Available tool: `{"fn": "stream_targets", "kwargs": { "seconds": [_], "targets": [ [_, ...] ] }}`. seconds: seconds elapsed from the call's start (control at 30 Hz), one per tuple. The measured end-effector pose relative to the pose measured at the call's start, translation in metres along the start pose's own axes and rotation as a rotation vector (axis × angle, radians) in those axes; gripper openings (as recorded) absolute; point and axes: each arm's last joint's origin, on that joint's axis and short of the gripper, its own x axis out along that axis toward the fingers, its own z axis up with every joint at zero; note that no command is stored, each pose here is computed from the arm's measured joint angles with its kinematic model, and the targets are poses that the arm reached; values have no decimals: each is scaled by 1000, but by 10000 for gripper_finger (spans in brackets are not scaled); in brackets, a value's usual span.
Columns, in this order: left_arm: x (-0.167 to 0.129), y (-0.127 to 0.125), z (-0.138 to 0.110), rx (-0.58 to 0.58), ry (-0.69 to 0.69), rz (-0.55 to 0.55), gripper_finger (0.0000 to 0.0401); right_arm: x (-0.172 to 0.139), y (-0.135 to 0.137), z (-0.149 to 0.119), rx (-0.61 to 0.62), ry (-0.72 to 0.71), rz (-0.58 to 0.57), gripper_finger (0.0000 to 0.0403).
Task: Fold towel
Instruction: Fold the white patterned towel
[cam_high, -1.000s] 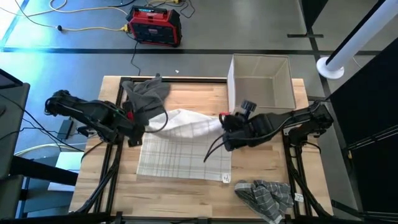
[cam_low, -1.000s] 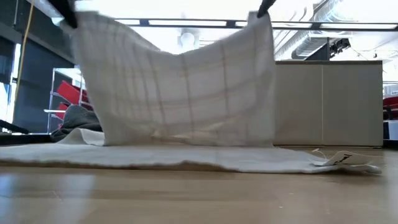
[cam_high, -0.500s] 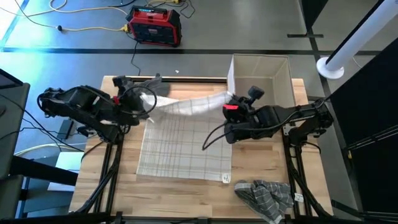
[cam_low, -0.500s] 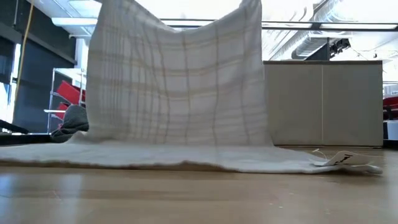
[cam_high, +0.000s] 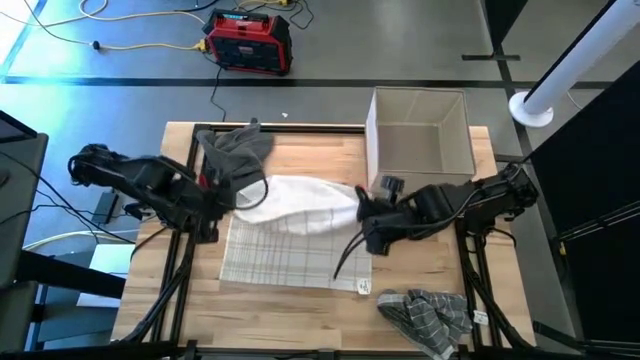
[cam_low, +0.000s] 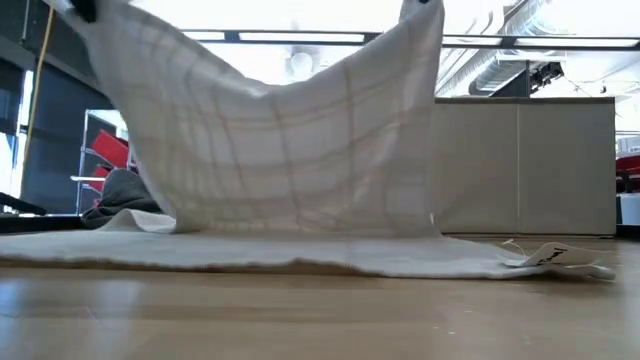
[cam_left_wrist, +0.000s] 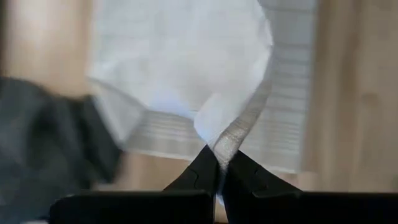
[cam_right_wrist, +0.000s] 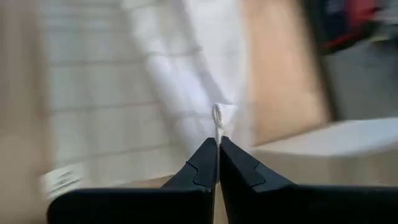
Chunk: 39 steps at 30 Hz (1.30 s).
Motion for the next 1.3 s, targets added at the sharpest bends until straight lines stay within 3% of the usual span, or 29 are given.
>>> {"fn": "stream_targets", "kwargs": {
  "seconds": [0.2, 0.37, 0.47, 0.83, 1.17, 1.3],
  "targets": [
    [37, -22, -2, -91, 24, -208, 0, 41, 32, -23, -24, 120, 241, 0],
    [66, -32, -14, -157, 160, -356, 0, 67, 51, -37, -30, 137, 411, 0],
    [77, -34, -22, -187, 234, -378, 0, 79, 58, -44, -30, 131, 458, 0],
    [101, -38, -26, -227, 324, -339, 12, 94, 64, -55, -10, 153, 526, 4],
    [113, -44, -23, -265, 418, -350, 131, 93, 63, -58, 34, 224, 556, 112],
    [103, -43, -17, -320, 426, -401, 164, 91, 58, -60, 64, 274, 512, 127]
  ]
}}
